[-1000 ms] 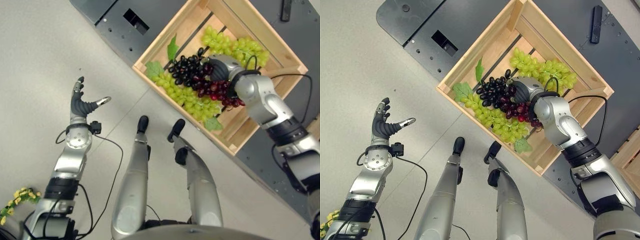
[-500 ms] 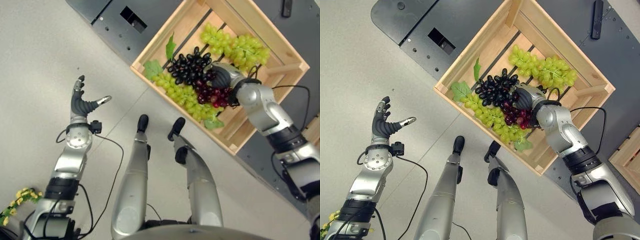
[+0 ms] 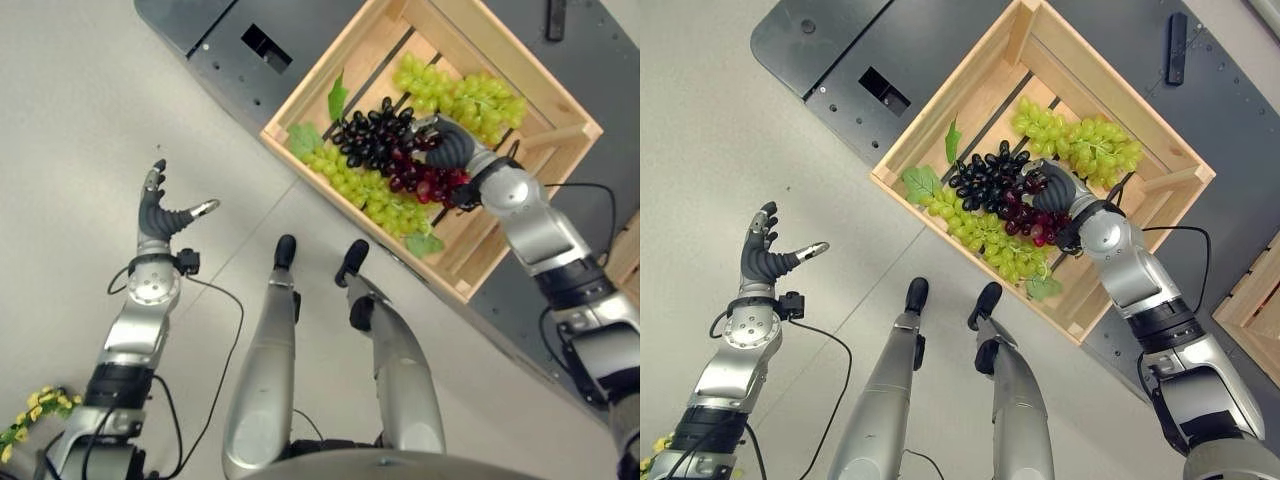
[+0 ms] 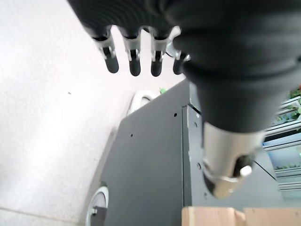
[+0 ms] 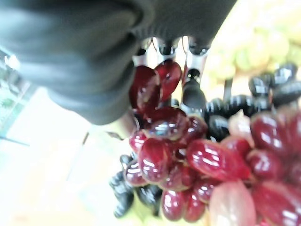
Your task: Pick up the fruits from the basket on one side to the basket on the other side
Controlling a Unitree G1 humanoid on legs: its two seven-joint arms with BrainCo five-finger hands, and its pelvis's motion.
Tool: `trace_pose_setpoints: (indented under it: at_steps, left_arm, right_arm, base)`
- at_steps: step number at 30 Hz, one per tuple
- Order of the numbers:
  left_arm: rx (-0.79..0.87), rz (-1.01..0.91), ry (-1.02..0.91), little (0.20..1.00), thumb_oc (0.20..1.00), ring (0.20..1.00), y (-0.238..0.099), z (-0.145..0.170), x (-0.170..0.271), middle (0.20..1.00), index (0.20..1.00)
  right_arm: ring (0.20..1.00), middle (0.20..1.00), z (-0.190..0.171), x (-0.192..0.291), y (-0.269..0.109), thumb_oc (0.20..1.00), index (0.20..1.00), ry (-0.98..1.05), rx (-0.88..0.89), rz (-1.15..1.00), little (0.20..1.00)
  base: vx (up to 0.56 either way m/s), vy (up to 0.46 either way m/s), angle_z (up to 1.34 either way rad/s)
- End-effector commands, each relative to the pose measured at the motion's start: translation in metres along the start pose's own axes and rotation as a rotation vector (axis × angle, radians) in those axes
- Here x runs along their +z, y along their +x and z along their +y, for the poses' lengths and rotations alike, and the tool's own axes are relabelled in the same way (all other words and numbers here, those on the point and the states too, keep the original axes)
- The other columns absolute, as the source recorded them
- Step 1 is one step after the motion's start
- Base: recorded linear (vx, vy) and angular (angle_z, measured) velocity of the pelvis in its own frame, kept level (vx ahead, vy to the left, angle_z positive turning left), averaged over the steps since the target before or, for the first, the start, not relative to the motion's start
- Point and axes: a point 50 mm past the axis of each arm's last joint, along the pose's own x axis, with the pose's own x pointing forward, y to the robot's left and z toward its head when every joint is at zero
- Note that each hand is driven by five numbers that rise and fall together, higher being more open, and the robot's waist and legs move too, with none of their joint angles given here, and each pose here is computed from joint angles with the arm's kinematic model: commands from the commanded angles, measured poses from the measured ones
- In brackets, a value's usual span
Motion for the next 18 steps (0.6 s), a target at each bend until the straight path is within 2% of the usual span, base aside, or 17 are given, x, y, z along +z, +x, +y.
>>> trace_pose_setpoints:
  at_steps: [1, 8, 9, 12, 13, 15, 18]
  left_arm:
    - [0.043, -0.143, -0.018, 1.0, 1.0, 1.0, -0.002, 0.025, 0.024, 1.0, 1.0]
    - [0.004, -0.122, -0.015, 1.0, 1.0, 1.0, -0.008, 0.029, 0.015, 1.0, 1.0]
    - [-0.007, -0.112, -0.019, 1.0, 1.0, 1.0, -0.009, 0.028, 0.011, 1.0, 1.0]
    - [-0.021, -0.098, -0.022, 1.0, 1.0, 1.0, -0.011, 0.026, 0.007, 1.0, 1.0]
    - [-0.037, -0.09, -0.018, 1.0, 1.0, 1.0, -0.012, 0.024, 0.004, 1.0, 1.0]
    - [-0.041, -0.082, -0.018, 1.0, 1.0, 1.0, -0.013, 0.023, 0.001, 1.0, 1.0]
    - [-0.052, -0.045, -0.031, 1.0, 1.0, 1.0, -0.016, 0.017, -0.008, 1.0, 1.0]
  right_arm:
    - [0.2, 0.2, -0.037, 0.031, -0.013, 0.2, 0.2, 0.113, -0.105, -0.204, 0.2]
    - [0.2, 0.2, -0.041, 0.007, -0.034, 0.2, 0.2, 0.382, -0.058, -0.206, 0.2]
    - [0.2, 0.2, -0.03, -0.006, -0.04, 0.2, 0.2, 0.501, -0.008, -0.182, 0.2]
    - [0.2, 0.2, -0.021, -0.014, -0.046, 0.2, 0.2, 0.594, 0.031, -0.171, 0.2]
    - [0.2, 0.2, -0.01, -0.023, -0.052, 0.2, 0.2, 0.699, 0.062, -0.157, 0.2]
    - [0.2, 0.2, -0.006, -0.027, -0.054, 0.2, 0.2, 0.735, 0.065, -0.151, 0.2]
    - [0.2, 0.2, 0.015, -0.036, -0.059, 0.2, 0.2, 0.961, 0.055, -0.163, 0.2]
  base:
    - [0.0, 0.0, 0.0]
    - [-0.01, 0.012, 0.02]
    - [0.03, 0.001, 0.03]
    - [0.05, -0.007, 0.02]
    - [0.0, 0.0, 0.0]
    - [0.05, -0.002, -0.01]
    - [-0.03, 0.042, -0.06]
